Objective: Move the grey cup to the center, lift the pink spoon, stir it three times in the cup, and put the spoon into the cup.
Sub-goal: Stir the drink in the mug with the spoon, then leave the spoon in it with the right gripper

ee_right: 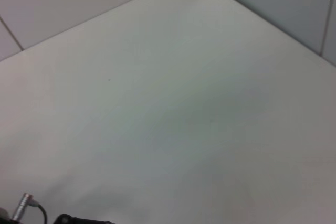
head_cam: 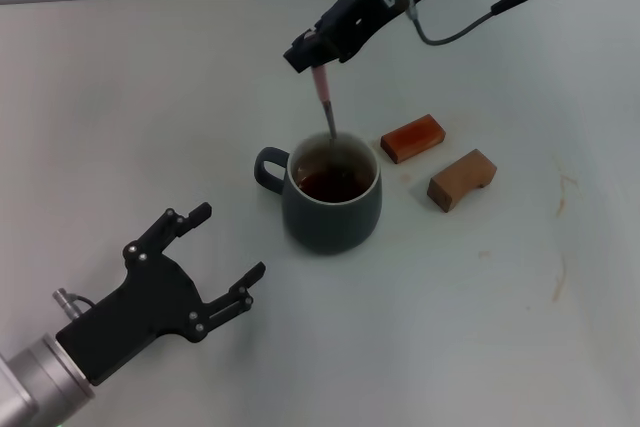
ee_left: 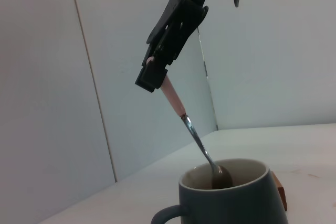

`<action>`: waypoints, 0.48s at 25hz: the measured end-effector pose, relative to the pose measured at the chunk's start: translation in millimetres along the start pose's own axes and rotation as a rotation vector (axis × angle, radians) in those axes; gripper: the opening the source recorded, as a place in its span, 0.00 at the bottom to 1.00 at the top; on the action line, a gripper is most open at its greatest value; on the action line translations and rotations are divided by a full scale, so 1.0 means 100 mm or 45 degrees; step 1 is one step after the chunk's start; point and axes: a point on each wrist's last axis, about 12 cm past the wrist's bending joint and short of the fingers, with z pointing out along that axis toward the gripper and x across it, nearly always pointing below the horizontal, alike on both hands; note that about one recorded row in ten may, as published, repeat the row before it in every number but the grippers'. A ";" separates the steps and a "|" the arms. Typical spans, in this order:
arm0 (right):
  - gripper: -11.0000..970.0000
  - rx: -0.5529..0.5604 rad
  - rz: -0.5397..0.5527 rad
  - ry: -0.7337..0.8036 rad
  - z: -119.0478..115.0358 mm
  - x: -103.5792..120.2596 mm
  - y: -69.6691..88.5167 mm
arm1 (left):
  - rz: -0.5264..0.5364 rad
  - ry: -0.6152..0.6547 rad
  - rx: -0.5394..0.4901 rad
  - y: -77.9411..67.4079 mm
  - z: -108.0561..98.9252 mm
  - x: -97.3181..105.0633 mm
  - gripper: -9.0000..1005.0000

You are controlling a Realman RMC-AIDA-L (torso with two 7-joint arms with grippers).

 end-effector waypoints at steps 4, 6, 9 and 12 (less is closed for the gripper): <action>0.14 -0.008 0.019 0.011 -0.02 0.06 -0.01 | 0.004 0.005 0.001 0.01 0.00 0.00 0.85; 0.14 -0.029 0.027 0.014 -0.02 0.08 0.01 | 0.004 0.005 0.001 0.01 0.00 0.00 0.85; 0.14 -0.076 0.022 0.004 0.01 0.05 0.07 | 0.006 0.003 0.003 0.01 0.00 0.00 0.85; 0.14 -0.090 0.012 0.001 0.04 0.02 0.10 | 0.006 -0.002 0.004 0.01 0.01 0.00 0.85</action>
